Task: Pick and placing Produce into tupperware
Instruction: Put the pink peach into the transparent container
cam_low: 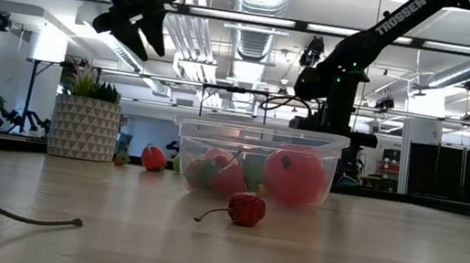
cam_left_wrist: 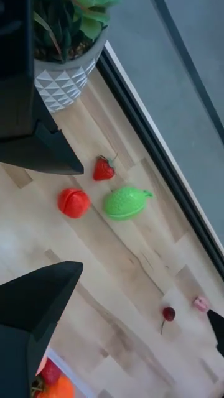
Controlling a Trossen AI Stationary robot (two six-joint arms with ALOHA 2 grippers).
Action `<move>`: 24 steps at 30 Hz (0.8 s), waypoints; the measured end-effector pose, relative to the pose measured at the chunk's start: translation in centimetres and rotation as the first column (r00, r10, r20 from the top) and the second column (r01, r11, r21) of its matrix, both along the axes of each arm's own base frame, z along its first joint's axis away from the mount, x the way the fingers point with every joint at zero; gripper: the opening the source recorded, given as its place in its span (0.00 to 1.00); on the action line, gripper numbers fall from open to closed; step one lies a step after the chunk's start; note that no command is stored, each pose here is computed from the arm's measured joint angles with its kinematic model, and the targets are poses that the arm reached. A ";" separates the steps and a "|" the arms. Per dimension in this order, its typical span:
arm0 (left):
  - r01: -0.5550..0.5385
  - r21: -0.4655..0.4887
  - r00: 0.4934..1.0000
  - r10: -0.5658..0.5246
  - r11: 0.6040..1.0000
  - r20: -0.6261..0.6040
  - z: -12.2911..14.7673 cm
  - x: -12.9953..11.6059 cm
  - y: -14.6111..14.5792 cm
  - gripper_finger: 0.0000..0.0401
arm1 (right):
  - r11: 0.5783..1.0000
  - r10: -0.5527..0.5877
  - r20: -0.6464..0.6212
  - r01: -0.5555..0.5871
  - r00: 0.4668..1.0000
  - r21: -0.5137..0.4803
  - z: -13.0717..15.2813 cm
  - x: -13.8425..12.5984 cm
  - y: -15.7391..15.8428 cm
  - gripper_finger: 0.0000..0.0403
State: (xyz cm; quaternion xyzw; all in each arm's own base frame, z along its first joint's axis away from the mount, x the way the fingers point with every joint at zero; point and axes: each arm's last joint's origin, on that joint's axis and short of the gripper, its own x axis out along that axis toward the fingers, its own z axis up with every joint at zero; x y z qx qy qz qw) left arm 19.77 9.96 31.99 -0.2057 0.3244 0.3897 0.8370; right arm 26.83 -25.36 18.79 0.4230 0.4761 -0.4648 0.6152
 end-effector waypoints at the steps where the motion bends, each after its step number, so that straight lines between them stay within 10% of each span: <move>1: -0.001 0.000 1.000 0.001 1.000 0.000 0.0 0.0 0.0 0.56 | 1.000 0.005 -0.003 -0.005 1.000 0.002 -0.2 0.1 0.0 0.68; 24: 0.017 0.018 1.000 -0.017 1.000 -0.017 0.0 -0.1 0.1 0.56 | 0.999 -0.051 0.043 0.051 0.998 -0.004 -1.9 0.5 -1.3 0.65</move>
